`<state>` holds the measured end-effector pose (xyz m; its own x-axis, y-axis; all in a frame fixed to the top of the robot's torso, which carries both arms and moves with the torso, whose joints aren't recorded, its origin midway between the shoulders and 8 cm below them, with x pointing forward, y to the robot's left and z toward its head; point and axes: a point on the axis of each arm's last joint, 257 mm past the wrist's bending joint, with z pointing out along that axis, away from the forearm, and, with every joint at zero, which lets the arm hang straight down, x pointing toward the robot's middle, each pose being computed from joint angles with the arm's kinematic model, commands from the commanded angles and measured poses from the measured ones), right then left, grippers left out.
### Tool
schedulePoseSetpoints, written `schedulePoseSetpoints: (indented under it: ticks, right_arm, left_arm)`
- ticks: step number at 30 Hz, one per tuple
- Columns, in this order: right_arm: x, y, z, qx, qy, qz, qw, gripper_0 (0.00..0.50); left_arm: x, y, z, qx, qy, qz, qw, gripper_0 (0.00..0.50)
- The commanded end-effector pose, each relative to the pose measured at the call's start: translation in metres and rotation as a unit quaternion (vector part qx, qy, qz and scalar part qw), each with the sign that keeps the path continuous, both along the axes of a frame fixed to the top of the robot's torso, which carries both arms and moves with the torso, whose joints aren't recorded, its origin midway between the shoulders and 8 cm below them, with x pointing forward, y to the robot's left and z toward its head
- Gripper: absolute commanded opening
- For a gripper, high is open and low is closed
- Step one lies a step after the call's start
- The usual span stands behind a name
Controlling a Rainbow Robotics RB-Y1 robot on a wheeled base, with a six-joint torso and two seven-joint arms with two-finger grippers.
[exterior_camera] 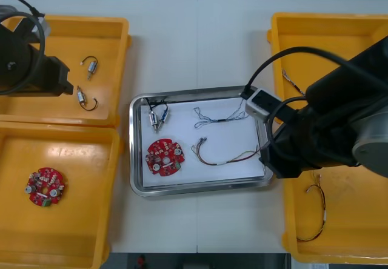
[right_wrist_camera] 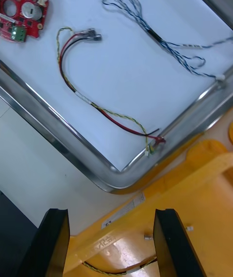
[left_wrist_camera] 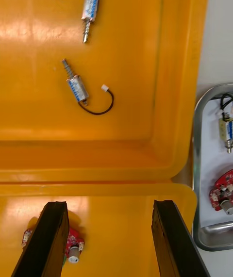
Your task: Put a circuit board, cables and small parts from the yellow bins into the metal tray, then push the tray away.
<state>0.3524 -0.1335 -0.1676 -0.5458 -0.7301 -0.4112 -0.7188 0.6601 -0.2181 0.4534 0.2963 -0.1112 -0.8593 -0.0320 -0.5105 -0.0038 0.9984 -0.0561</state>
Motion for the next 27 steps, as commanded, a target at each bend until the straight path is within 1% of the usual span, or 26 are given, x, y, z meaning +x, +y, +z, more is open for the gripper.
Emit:
schedulePoseSetpoints:
  ticks: [1,3,5,7,9,10,11,15,18,20,24,27]
  right_arm:
    - [-0.002,0.045,0.001,-0.012,-0.015,0.053,0.998,0.500]
    - [-0.006,0.062,-0.005,-0.032,-0.015,0.098,0.995,0.500]
    - [-0.005,0.069,-0.008,-0.048,-0.017,0.126,0.991,0.500]
    - [-0.006,0.074,-0.015,-0.065,-0.013,0.153,0.986,0.500]
    - [-0.010,0.075,-0.027,-0.091,-0.006,0.191,0.977,0.500]
    - [-0.011,0.075,-0.029,-0.099,-0.005,0.201,0.975,0.500]
    - [-0.012,0.079,-0.033,-0.107,-0.007,0.226,0.968,0.500]
    - [-0.014,0.101,-0.043,-0.118,-0.025,0.298,0.947,0.500]
    - [-0.013,0.107,-0.051,-0.131,-0.031,0.327,0.936,0.500]
    - [-0.013,0.111,-0.057,-0.137,-0.034,0.341,0.929,0.500]
    - [-0.012,0.119,-0.075,-0.139,-0.030,0.353,0.925,0.500]
    - [-0.012,0.126,-0.087,-0.139,-0.035,0.361,0.921,0.500]
  left_arm:
    - [-0.023,0.034,0.002,0.037,-0.002,-0.037,0.9986,0.500]
    - [-0.034,0.040,-0.002,0.032,0.004,-0.037,0.9988,0.500]
    - [-0.042,0.044,-0.005,0.028,0.008,-0.037,0.9989,0.500]
    - [-0.049,0.047,-0.007,0.024,0.009,-0.037,0.9990,0.500]
    - [-0.057,0.052,-0.009,0.021,0.008,-0.033,0.9992,0.500]
    - [-0.059,0.053,-0.009,0.021,0.008,-0.033,0.9992,0.500]
    - [-0.062,0.056,-0.012,0.021,0.010,-0.030,0.9993,0.500]
    - [-0.072,0.065,-0.020,0.026,0.020,-0.024,0.9992,0.500]
    - [-0.079,0.073,-0.028,0.033,0.029,-0.017,0.9989,0.500]
    - [-0.083,0.077,-0.032,0.037,0.031,-0.014,0.9987,0.500]
    - [-0.088,0.083,-0.034,0.039,0.034,-0.009,0.9986,0.500]
    - [-0.090,0.087,-0.036,0.043,0.035,-0.006,0.9985,0.500]
